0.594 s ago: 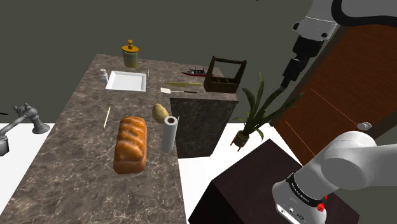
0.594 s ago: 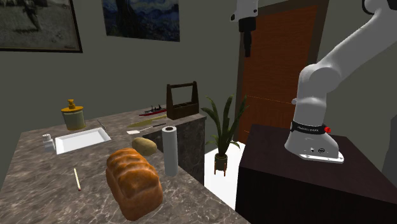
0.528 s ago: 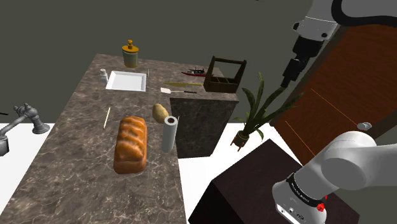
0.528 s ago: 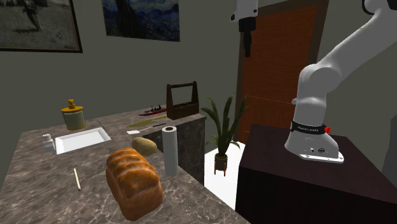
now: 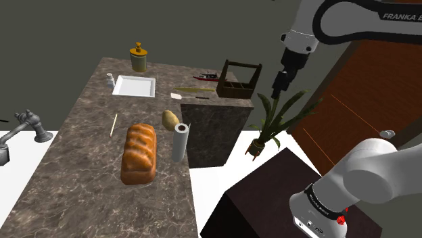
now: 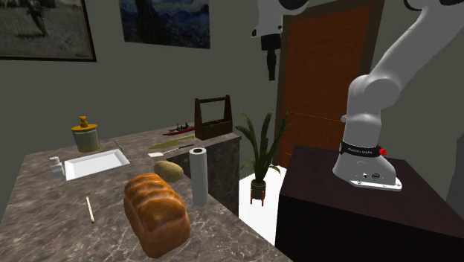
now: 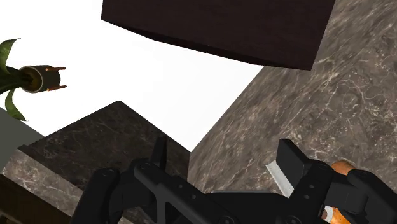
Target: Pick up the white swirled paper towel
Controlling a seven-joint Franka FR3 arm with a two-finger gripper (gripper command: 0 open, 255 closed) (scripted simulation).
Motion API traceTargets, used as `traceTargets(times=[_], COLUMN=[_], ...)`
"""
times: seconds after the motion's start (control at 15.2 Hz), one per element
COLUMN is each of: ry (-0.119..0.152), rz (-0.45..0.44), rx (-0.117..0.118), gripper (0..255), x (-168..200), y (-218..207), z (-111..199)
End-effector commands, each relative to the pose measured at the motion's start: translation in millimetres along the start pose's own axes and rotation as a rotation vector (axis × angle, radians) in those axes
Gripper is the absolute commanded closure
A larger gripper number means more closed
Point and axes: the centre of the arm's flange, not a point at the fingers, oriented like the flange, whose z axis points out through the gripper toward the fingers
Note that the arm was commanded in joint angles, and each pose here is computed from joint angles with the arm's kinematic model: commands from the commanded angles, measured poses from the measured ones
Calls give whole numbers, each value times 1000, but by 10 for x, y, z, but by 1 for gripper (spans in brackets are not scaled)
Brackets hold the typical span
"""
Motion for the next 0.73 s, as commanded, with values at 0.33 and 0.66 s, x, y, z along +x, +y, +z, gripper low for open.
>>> traceTargets(times=[0.33,0.66], ry=[23,39], rz=[-88,-150], rx=[1,1], gripper=[0,0], x=[641,1085], y=[-473,-839], z=[413,698])
